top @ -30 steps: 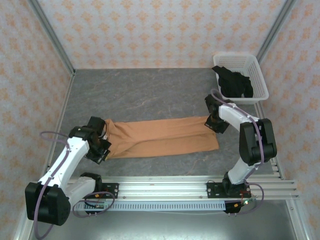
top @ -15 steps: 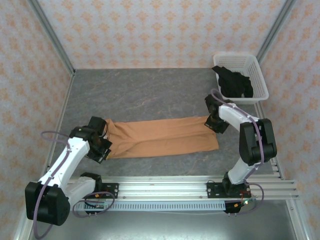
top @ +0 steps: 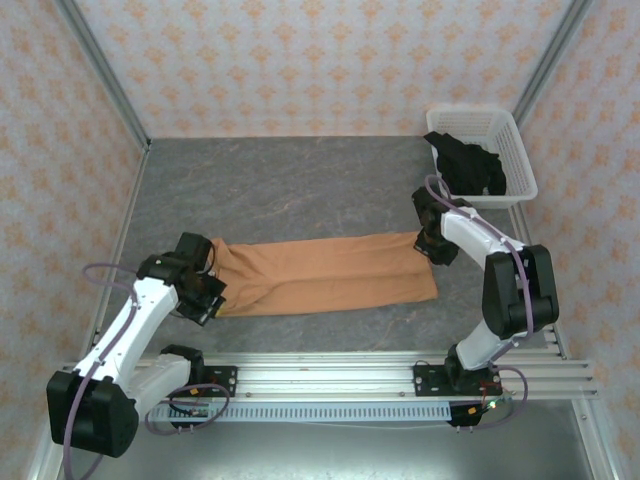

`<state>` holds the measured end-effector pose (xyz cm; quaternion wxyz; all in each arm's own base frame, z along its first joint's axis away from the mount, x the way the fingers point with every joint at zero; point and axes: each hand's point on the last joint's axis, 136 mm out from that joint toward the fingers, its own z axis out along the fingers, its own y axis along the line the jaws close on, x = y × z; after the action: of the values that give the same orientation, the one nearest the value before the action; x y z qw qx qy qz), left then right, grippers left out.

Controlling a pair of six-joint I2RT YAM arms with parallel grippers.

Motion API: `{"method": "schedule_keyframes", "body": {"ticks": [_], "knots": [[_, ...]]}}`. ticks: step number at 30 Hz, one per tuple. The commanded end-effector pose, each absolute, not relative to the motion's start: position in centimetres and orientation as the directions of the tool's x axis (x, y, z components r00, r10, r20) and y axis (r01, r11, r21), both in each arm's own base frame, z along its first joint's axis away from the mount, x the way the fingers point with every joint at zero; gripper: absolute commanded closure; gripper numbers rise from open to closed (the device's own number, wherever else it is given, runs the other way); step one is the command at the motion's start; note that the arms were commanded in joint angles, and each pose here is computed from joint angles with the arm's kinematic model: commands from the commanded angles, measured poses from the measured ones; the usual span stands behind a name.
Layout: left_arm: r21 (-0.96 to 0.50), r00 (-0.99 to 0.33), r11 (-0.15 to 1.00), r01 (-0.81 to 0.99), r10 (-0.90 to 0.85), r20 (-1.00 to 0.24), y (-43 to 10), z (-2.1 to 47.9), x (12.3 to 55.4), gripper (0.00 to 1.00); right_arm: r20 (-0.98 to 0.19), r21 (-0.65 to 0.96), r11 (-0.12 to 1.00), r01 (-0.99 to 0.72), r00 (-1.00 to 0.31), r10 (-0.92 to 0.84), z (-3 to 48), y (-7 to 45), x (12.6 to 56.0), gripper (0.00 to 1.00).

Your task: Fold and stack the t-shirts

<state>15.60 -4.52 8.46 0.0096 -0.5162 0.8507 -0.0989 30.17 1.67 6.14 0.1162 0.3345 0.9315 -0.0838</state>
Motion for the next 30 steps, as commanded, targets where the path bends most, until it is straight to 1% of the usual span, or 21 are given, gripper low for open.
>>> {"method": "schedule_keyframes", "body": {"ticks": [1,6,9,14,23,30], "knots": [[-0.202,-0.468,0.44,-0.875,-0.876,0.121,-5.7,8.4,16.0,1.0,-0.297,-0.068,0.779,0.623,-0.758,0.58,6.9,1.9,30.5,0.87],[-0.198,-0.517,0.489,-0.849,-0.846,0.127,-7.6,9.1,16.2,1.0,-0.286,-0.052,0.794,0.606,-0.771,0.57,6.7,2.4,30.8,0.87],[-0.175,-0.517,0.496,-0.851,-0.848,0.114,-7.8,9.4,15.6,1.0,-0.277,-0.044,0.802,0.596,-0.778,0.564,6.5,2.7,31.0,0.88],[-0.218,-0.458,0.427,-0.878,-0.881,0.119,-8.7,9.5,16.2,1.0,-0.27,-0.035,0.813,0.581,-0.789,0.552,6.4,3.0,31.3,0.88],[-0.24,-0.448,0.417,-0.877,-0.889,0.095,-10.9,10.3,17.2,1.0,-0.261,-0.033,0.829,0.559,-0.805,0.533,6.4,3.3,31.5,0.88],[-0.256,-0.38,0.352,-0.9,-0.922,0.071,-11.2,10.7,17.4,1.0,-0.257,-0.032,0.833,0.553,-0.81,0.528,6.5,3.4,31.7,0.88]]}}
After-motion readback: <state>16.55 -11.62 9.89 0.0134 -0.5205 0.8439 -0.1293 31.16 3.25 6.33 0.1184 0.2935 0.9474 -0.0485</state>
